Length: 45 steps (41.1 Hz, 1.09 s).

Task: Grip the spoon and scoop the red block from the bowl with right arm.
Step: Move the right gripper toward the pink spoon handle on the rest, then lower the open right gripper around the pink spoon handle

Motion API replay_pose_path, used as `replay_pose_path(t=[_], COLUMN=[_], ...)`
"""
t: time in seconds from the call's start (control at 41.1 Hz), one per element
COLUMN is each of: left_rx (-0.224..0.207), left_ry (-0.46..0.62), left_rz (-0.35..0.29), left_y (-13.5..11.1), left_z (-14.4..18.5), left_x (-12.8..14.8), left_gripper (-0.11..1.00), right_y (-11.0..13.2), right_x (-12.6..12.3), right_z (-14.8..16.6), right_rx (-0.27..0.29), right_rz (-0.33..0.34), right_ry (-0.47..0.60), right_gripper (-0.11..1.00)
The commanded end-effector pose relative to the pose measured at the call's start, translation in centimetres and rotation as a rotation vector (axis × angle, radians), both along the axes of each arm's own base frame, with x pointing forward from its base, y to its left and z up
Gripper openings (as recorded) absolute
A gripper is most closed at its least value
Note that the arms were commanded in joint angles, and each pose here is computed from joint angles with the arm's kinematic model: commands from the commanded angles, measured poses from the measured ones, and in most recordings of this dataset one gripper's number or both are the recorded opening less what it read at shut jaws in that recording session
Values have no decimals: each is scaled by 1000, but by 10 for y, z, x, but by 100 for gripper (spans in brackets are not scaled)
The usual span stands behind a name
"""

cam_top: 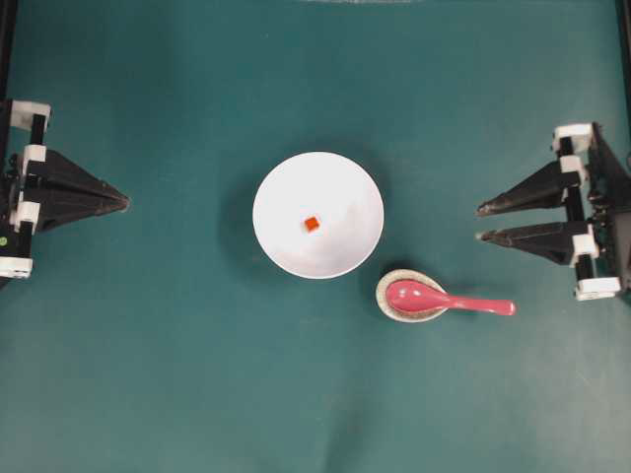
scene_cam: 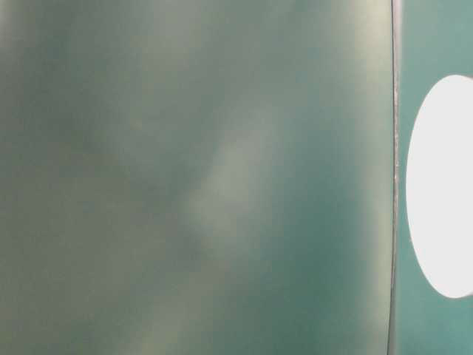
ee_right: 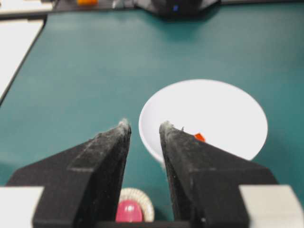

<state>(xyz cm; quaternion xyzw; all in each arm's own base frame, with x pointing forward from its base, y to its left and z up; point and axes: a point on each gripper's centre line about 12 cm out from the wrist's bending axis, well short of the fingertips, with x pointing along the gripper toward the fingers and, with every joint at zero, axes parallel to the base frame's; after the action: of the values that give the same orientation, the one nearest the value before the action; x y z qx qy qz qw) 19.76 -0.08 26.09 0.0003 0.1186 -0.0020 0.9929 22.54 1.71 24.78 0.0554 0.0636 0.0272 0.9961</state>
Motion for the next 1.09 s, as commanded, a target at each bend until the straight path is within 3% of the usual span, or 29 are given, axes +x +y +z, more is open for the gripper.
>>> replay_pose_path(t=[0.0, 0.365, 0.802, 1.069], left_rx=[2, 4, 2, 2], left_ry=[-2, 74, 89, 87], left_rz=[-3, -2, 0, -2], left_y=[-1, 0, 0, 0], left_z=[7, -1, -3, -3], left_x=[3, 0, 0, 0], left_gripper=[0, 0, 0, 0], right_y=[4, 21, 27, 47], right_x=[3, -8, -22, -22], right_z=[-1, -27, -60, -73], right_rx=[22, 87, 181, 219], right_rz=[8, 54, 23, 45], right_ry=[-22, -36, -7, -7], right_gripper=[40, 40, 40, 40])
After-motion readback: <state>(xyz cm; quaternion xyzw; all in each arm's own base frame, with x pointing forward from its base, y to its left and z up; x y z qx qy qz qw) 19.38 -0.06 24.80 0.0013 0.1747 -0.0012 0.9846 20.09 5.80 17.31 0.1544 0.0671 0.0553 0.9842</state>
